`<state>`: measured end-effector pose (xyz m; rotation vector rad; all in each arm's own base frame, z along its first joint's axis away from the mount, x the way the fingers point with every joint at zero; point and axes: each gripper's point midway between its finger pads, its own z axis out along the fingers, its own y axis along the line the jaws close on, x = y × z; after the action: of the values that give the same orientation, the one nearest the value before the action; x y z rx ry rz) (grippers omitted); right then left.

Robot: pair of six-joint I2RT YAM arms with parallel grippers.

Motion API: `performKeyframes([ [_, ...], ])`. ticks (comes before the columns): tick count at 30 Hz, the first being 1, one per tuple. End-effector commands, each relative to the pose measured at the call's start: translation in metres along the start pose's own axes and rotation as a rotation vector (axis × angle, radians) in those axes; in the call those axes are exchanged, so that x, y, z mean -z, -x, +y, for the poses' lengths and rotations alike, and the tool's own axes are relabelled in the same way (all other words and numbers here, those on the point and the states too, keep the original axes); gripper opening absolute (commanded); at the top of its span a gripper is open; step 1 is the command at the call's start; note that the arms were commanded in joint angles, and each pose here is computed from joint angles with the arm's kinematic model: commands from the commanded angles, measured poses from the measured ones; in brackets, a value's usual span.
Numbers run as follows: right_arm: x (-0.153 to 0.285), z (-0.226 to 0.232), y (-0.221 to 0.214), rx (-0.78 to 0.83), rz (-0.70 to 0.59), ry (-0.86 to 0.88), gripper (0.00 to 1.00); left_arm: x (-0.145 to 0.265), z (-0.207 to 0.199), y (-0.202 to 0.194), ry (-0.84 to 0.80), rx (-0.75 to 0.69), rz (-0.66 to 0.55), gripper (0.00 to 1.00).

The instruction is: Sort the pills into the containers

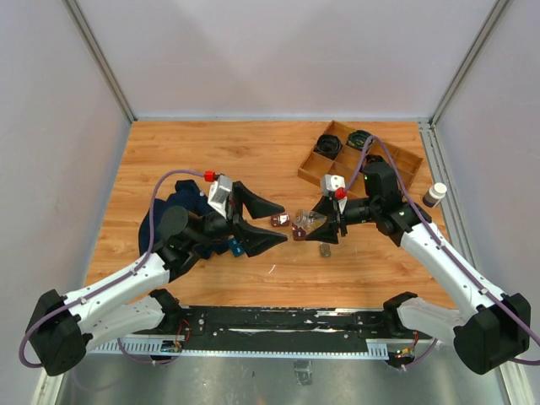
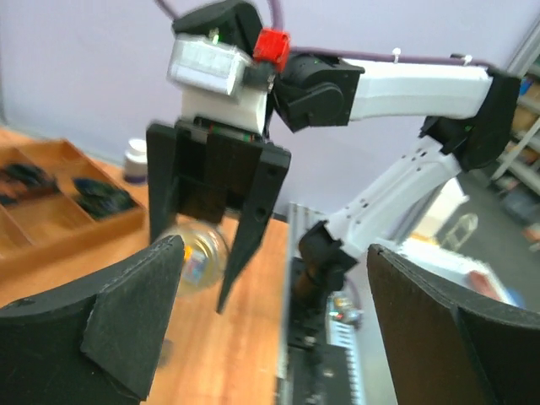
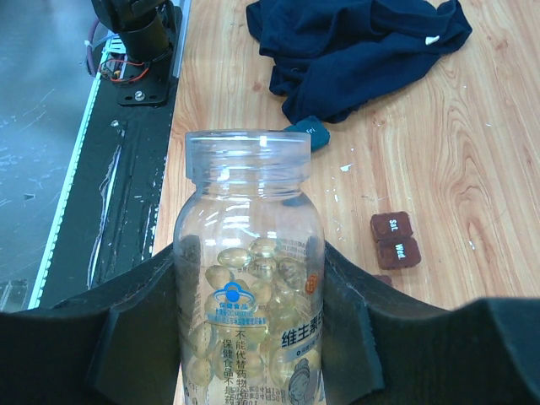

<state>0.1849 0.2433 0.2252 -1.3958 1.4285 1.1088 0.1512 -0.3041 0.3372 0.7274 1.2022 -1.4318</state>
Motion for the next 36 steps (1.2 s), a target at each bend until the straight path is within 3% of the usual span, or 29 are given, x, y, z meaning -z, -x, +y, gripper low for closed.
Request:
performKeyframes([
  [1, 0.004, -0.004, 0.010, 0.052, -0.019, -0.012, 0.01, 0.007, 0.004, -0.004, 0.089, 0.339, -0.055, 0.88],
  [3, 0.004, -0.004, 0.009, 0.052, -0.017, -0.015, 0.01, 0.013, 0.025, -0.016, 0.232, 0.394, -0.038, 0.86],
  [7, 0.004, -0.006, 0.008, 0.050, -0.012, -0.023, 0.01, 0.019, 0.049, -0.027, 0.437, 0.351, -0.028, 0.88],
  [21, 0.003, -0.008, 0.006, 0.042, -0.005, -0.028, 0.01, -0.020, 0.057, -0.034, 0.478, 0.355, 0.013, 0.89],
  [29, 0.003, -0.008, 0.005, 0.040, -0.004, -0.028, 0.01, -0.032, 0.054, -0.042, 0.448, 0.354, 0.057, 0.71],
  [36, 0.003, -0.008, 0.006, 0.040, -0.005, -0.027, 0.01, -0.037, 0.049, -0.050, 0.411, 0.354, 0.096, 0.39],
])
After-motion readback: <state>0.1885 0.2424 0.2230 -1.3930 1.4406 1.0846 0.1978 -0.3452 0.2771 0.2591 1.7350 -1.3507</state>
